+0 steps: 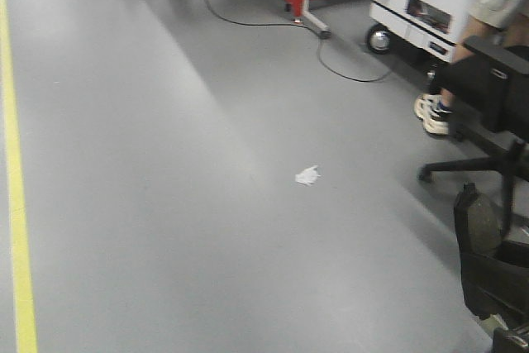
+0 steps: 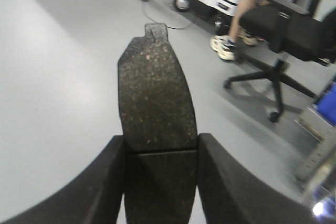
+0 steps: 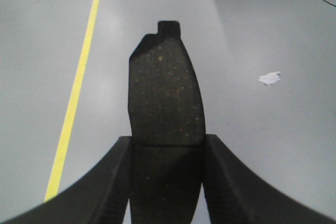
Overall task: Move and align brake pads A on conveyor
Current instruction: 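Back the base away from the table and turn around, then drive along the yellow floor line holding both pads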
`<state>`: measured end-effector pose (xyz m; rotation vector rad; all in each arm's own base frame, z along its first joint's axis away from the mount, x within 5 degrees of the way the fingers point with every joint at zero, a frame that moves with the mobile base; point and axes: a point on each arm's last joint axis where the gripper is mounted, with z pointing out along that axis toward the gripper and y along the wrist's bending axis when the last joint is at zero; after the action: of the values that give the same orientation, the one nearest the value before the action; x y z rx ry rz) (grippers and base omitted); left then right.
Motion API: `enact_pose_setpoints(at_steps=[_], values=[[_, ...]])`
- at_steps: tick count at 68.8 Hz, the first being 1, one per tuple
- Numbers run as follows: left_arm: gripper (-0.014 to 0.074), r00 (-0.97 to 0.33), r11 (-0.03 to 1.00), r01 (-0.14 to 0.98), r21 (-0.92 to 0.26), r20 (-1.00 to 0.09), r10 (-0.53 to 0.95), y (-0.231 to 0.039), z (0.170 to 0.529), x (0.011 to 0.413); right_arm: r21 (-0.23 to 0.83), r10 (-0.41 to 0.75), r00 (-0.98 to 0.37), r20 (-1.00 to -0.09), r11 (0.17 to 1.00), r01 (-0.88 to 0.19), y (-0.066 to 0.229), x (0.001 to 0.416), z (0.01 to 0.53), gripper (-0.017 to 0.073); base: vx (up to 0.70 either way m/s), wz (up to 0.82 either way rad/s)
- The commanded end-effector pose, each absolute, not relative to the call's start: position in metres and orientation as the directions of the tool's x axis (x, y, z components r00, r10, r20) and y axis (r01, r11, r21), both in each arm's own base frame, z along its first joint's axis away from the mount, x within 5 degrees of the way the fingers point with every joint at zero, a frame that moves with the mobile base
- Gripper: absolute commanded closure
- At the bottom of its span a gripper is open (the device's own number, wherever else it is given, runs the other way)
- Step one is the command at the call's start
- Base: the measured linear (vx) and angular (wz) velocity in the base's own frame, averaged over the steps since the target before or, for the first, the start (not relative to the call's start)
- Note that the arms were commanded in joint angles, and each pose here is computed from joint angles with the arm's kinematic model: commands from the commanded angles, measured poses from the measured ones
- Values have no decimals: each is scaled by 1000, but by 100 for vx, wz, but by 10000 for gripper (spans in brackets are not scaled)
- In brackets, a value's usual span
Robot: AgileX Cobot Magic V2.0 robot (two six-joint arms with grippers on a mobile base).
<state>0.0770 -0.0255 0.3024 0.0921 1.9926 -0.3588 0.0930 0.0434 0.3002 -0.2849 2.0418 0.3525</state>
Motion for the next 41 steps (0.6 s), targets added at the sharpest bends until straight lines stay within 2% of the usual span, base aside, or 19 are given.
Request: enact_pose_setpoints(at_steps=[1, 41], values=[[448, -338, 940, 261, -221, -933, -126, -27, 320, 79, 124, -22, -369, -929, 921, -368, 45, 96, 318, 569, 13, 48], [448, -337, 939, 262, -221, -933, -126, -27, 320, 79, 124, -22, -369, -929, 921, -368, 45, 96, 318, 569, 14, 51]])
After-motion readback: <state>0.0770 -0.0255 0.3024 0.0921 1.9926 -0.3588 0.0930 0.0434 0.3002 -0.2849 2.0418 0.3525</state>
